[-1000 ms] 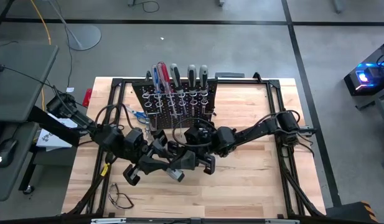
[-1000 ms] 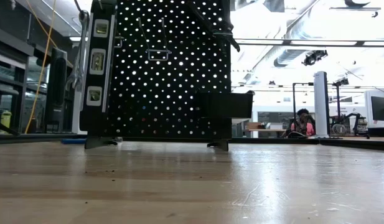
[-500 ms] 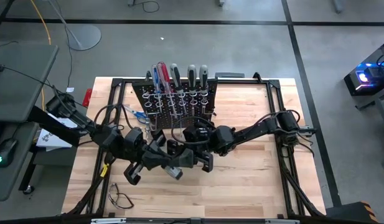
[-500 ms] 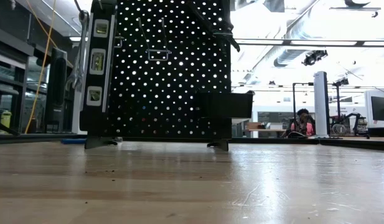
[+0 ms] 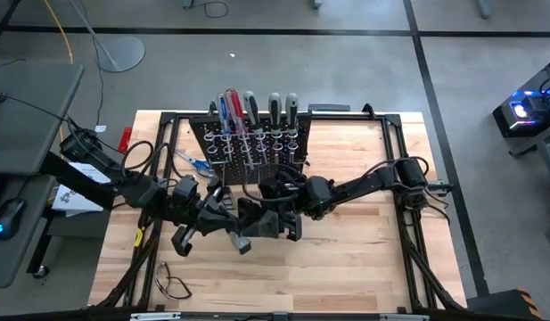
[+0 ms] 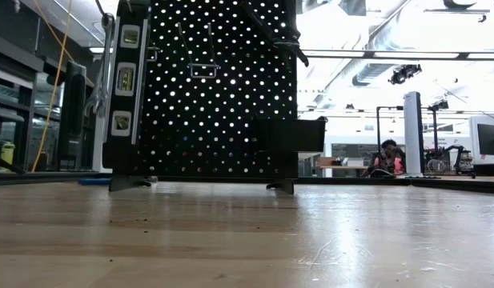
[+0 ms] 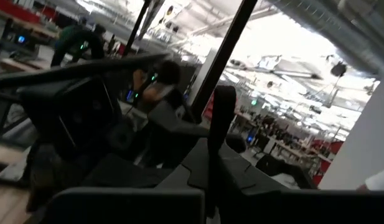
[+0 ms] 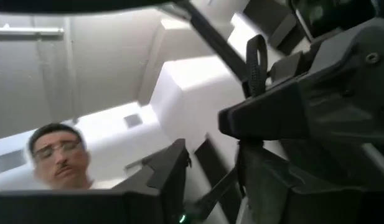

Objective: Hang tools onto peg board
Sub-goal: Hang the gray tape measure on the pegboard

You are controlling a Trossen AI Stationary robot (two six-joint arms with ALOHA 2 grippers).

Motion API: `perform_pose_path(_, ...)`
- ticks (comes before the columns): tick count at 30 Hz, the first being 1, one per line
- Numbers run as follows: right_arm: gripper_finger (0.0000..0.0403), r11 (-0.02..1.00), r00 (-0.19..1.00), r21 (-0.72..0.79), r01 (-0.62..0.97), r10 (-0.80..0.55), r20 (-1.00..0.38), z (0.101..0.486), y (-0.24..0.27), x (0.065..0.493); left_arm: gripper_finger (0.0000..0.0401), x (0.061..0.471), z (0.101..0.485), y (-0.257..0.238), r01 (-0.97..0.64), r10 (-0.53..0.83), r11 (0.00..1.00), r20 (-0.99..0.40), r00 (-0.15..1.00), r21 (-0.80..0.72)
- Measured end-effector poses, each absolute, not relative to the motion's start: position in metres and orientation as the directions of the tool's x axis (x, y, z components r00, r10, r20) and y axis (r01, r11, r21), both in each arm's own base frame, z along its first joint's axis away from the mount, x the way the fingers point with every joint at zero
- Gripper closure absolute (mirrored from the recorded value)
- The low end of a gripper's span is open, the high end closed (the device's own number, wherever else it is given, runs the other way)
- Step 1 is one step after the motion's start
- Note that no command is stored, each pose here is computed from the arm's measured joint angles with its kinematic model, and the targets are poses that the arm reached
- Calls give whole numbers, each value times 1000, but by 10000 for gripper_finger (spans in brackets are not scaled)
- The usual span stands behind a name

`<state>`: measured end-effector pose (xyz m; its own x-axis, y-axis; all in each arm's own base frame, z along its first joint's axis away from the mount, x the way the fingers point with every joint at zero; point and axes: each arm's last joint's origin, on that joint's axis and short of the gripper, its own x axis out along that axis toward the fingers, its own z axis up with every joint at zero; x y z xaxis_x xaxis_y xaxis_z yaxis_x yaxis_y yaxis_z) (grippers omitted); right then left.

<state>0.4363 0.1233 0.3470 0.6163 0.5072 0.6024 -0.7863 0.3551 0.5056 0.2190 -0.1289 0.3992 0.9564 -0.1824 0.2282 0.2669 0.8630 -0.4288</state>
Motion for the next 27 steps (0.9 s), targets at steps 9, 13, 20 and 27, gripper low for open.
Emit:
perform_pose_path(9, 261, 325, 599, 556, -765, 676, 429, 355, 105, 435, 401, 212, 391, -133, 204, -168, 868, 118, 979, -453)
perform_pose_path(13, 269, 468, 675, 584, -664, 711, 198, 363, 97, 425, 401, 211, 391, -136, 209, -170, 861, 125, 977, -463)
perform_pose_path(20, 270, 692, 785, 556, -461, 610, -109, 378, 81, 390, 401, 211, 391, -137, 193, -147, 838, 130, 981, -510)
perform_pose_path(27, 270, 876, 859, 455, -162, 352, -372, 393, 79, 339, 401, 214, 376, -133, 23, -30, 863, -6, 1000, -505)
